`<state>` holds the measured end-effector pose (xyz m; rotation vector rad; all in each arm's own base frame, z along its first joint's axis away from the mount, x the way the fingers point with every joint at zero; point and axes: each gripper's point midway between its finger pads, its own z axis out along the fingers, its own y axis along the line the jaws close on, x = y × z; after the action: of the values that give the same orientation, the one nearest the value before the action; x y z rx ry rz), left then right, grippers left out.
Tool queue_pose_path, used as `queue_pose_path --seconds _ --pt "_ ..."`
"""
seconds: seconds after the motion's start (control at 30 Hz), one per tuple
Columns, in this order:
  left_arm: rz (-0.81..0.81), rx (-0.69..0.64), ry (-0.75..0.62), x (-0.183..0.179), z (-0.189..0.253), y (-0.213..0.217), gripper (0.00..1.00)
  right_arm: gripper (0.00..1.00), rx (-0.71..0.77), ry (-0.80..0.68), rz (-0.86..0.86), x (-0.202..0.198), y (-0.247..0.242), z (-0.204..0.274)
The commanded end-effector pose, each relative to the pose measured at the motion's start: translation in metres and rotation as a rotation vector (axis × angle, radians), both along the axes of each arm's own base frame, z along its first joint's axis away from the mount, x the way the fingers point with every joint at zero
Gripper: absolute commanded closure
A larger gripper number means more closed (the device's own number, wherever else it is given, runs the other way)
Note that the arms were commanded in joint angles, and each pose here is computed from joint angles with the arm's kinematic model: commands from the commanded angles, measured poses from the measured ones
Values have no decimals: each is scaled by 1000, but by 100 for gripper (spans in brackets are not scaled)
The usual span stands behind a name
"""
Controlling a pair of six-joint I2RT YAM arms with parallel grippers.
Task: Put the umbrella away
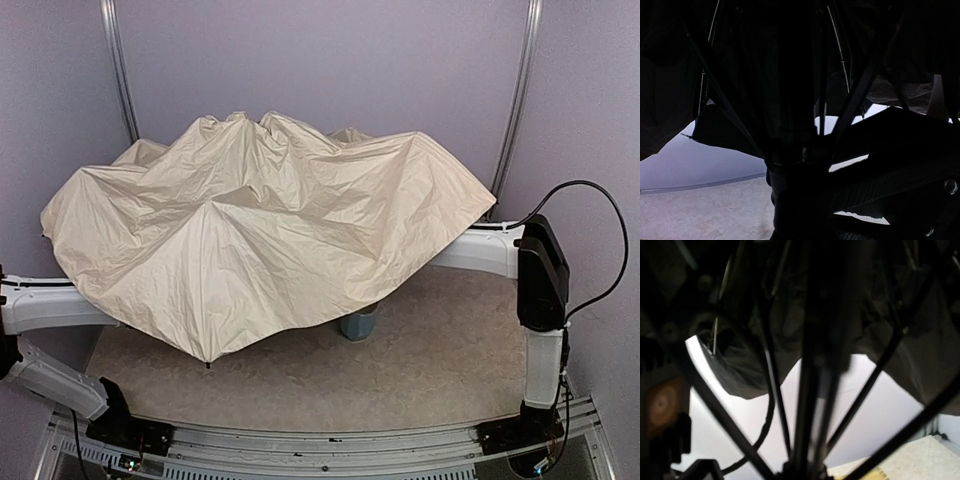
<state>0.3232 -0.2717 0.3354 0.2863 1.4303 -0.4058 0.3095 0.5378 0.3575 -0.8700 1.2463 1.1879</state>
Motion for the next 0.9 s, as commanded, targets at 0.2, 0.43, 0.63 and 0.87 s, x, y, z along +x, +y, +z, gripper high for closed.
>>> queue_pose_path --seconds 0.2,0.43,0.63,0.87 --pt "-192 -273 -179 -49 83 6 93 100 -340 260 -48 40 -24 -119" --pt "-405 72 73 -67 -37 -61 56 100 -135 147 -155 94 -72 -14" --pt "-575 235 99 -108 -73 -89 39 100 14 51 -229 128 -128 62" --pt "-646 269 36 -132 -59 -72 28 100 52 -89 -310 144 -207 108"
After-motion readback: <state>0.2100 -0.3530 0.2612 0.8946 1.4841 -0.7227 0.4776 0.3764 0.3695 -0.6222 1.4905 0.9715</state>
